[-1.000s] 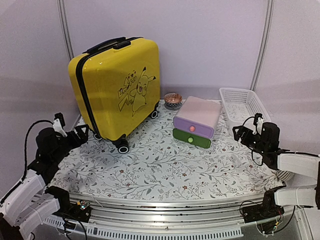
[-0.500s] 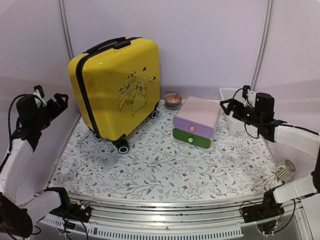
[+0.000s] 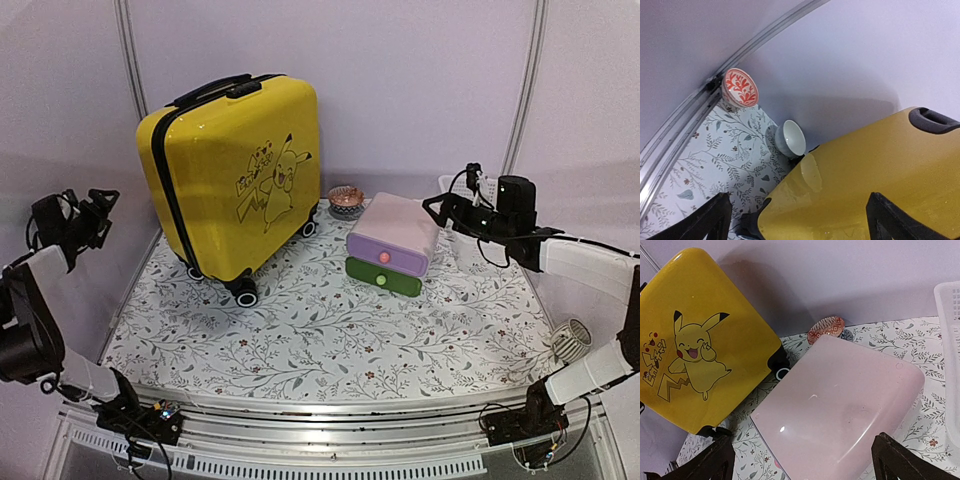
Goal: Open, take out, and arrange the luggage
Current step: Adjust the luggage at the center of the board.
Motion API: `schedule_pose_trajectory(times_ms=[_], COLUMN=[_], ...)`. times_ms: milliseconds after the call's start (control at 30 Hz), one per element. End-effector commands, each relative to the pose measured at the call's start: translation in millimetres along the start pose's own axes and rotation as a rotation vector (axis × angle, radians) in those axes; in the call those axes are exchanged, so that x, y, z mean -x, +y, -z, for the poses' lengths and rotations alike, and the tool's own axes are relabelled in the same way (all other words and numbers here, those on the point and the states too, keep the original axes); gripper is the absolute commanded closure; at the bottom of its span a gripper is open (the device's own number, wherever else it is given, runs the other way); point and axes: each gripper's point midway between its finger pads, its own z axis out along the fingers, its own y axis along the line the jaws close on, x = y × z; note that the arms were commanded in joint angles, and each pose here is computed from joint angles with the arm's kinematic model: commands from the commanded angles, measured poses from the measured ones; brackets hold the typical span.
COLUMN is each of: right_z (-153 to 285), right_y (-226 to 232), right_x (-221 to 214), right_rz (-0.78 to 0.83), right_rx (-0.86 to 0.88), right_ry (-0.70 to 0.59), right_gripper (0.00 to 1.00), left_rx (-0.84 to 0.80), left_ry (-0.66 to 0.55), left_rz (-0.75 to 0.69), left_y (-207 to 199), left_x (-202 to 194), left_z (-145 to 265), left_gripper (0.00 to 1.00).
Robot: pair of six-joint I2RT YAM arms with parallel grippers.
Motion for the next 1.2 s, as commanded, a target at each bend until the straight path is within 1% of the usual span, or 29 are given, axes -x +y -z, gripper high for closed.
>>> schedule_pose_trajectory(times_ms=[0,67,167,300,433,533,600,700,833,1033,1167], right_z=[0.4,1.4,1.9,4.0,9.2,11.4,11.1,6.2,-4.0,-26.5,-46.0], right_y=[15.8,19.4,26.4,38.3,47.8,54.2,59.8,68.2,87.9,120.3,147.0], right_x=[7.3,7.6,6.3,8.6,12.4,12.3,12.0,10.4,10.2,9.9,4.7], right_rz=[0.023,0.022,0.024,0.034,0.044,0.049,0.053,0.05,0.06,0.076,0.085], right_rx=[0.053,0.069,0.1,0.141,0.17,0.19,0.212,0.239,0.281,0.346,0.396], right_ry=[-0.008,-0.013,-0.009,-0.012,-0.025,-0.028,-0.025,-0.013,0.0,0.024,0.049], right_gripper=[0.02,0.02,0.02,0.02,0.02,0.02,0.02,0.02,0.02,0.02,0.02], left_rx=[-0.156,-0.138,-0.084,-0.08,-0.099,-0.151,-0.165,-0.173,-0.197,-0.251,-0.269], left_ry=[0.002,0.021,0.061,0.132,0.171,0.229,0.271,0.319,0.367,0.468,0.525], left_rz=[0.038,0.06,0.058,0.044,0.081,0.101,0.105,0.101,0.113,0.114,0.136], left_y=[-29.0,-17.2,-3.7,-4.1,3.7,1.0,-1.3,-5.2,-8.1,-21.9,-23.3], left_x=[26.8,26.0,17.0,-1.4,-13.7,-26.9,-42.0,-68.0,-100.4,-154.2,-185.1], left_z=[-20.2,-38.1,-69.1,-107.8,-136.8,-155.6,-166.6,-176.0,-178.5,-172.3,-162.1], left_gripper=[0.06,0.09,0.09,0.11,0.21,0.3,0.31,0.3,0.3,0.3,0.3])
